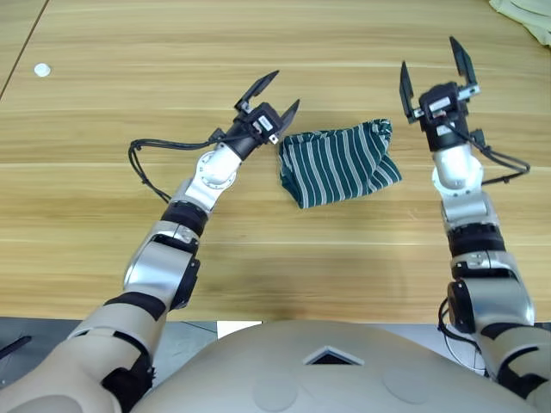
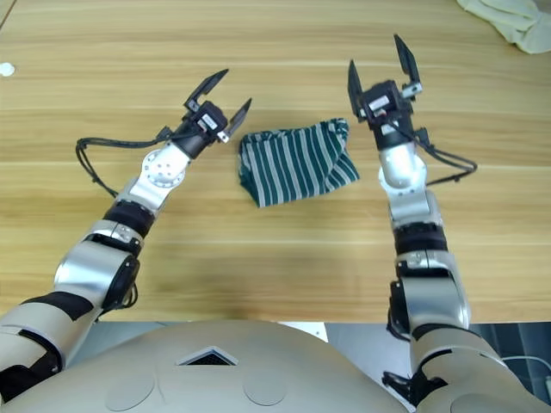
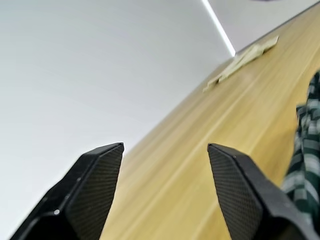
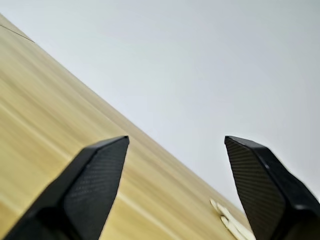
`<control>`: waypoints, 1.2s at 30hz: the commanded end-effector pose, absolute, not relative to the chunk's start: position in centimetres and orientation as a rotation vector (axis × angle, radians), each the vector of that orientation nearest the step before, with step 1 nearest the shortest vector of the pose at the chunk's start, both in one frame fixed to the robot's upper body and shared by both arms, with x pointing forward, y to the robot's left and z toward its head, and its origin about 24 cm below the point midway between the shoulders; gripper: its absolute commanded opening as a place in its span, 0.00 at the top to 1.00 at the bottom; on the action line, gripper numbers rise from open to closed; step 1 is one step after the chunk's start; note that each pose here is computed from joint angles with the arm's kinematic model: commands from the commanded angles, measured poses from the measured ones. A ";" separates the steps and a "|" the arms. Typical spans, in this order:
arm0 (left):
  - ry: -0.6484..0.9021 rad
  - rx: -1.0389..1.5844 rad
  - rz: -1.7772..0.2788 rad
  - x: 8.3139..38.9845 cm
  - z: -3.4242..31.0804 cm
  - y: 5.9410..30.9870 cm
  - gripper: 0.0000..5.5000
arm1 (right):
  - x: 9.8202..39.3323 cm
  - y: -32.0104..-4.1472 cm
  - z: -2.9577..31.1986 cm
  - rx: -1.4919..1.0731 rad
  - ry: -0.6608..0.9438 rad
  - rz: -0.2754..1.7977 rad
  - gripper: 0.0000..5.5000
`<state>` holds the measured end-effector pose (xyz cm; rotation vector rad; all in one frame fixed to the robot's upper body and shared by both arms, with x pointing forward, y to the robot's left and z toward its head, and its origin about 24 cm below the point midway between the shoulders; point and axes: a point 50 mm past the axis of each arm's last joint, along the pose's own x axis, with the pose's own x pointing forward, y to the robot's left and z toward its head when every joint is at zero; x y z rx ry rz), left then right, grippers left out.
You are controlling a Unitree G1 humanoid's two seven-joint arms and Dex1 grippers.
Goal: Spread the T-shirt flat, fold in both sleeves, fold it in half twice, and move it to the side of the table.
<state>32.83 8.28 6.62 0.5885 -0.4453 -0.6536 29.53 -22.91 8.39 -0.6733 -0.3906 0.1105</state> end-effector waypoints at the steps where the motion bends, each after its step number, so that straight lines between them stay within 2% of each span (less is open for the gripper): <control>1: -0.503 0.626 -0.791 32.6 7.2 4.4 0.43 | 26.9 -24.2 7.8 -0.805 -0.340 0.203 0.36; 4: -0.496 0.677 -0.890 31.9 6.4 1.8 0.43 | 25.3 -23.9 5.4 -0.982 -0.201 0.369 0.36; 6: -0.491 0.709 -0.910 31.8 6.1 1.1 0.43 | 25.0 -23.7 4.3 -1.038 -0.135 0.433 0.36; 11: -0.468 0.764 -0.908 31.8 5.4 0.5 0.43 | 26.7 -23.2 2.7 -1.091 -0.042 0.482 0.36; 17: -0.468 0.783 -0.886 32.1 5.6 -0.1 0.43 | 28.6 -22.6 1.6 -1.153 0.021 0.547 0.36; 25: -0.366 0.864 -0.931 31.8 4.4 -1.8 0.43 | 27.7 -21.6 0.4 -1.173 0.033 0.671 0.36; 29: -0.296 0.900 -0.929 32.0 3.6 -1.5 0.43 | 27.6 -21.4 0.5 -1.180 0.028 0.680 0.36; 36: -0.168 1.003 -0.795 33.3 2.2 2.0 0.43 | 27.7 -21.4 0.3 -1.181 0.037 0.677 0.36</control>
